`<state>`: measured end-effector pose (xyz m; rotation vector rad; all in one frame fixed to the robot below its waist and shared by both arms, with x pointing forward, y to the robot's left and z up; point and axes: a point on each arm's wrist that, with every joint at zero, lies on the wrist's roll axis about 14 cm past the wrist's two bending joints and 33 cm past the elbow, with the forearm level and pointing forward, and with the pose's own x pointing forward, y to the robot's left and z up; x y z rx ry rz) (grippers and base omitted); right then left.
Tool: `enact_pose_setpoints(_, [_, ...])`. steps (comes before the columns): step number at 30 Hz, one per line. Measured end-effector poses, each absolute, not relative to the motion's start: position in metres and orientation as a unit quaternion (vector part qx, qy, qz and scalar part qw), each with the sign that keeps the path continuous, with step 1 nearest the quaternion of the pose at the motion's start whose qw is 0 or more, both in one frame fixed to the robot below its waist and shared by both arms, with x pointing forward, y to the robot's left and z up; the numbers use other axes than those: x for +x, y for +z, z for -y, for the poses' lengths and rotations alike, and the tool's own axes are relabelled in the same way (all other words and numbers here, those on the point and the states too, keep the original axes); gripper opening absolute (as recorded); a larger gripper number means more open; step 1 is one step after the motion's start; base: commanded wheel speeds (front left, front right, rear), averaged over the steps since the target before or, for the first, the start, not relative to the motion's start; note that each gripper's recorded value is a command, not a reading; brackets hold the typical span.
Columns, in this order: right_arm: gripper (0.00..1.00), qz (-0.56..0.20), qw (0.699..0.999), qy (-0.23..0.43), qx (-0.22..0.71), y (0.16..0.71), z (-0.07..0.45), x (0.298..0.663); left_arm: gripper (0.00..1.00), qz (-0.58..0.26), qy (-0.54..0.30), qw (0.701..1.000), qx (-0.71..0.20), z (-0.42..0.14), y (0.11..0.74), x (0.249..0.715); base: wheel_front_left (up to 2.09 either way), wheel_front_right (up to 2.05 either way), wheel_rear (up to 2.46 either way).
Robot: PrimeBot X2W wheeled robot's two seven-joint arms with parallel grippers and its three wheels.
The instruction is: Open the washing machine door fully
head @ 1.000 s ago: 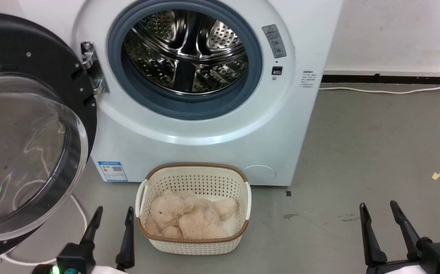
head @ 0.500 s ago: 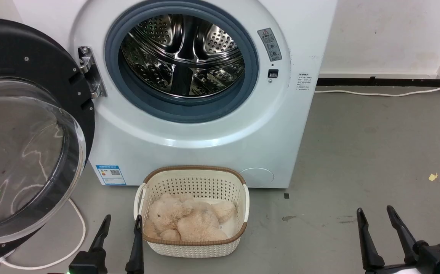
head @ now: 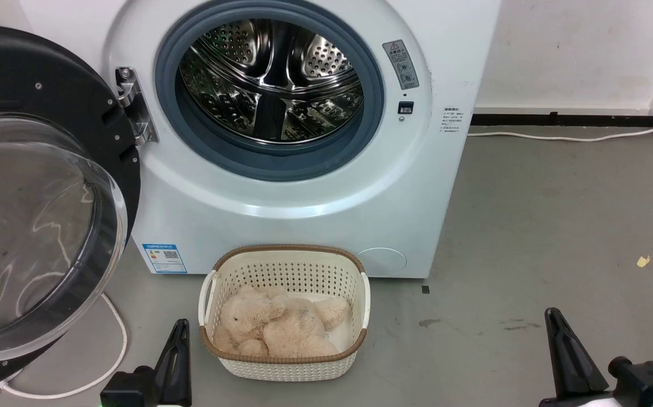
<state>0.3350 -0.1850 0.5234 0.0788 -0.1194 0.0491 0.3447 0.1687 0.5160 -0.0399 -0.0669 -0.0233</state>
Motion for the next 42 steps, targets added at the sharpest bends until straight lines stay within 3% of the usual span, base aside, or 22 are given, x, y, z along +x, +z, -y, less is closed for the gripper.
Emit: enact_pose_setpoints(42, [0.0, 0.031, 0.999, 0.04, 0.02, 0.52, 0.176, 0.346, 0.0, 0.021, -0.009, 1.0, -0.007, -0.171, 0.518, 0.353, 0.0, 0.0, 0.0])
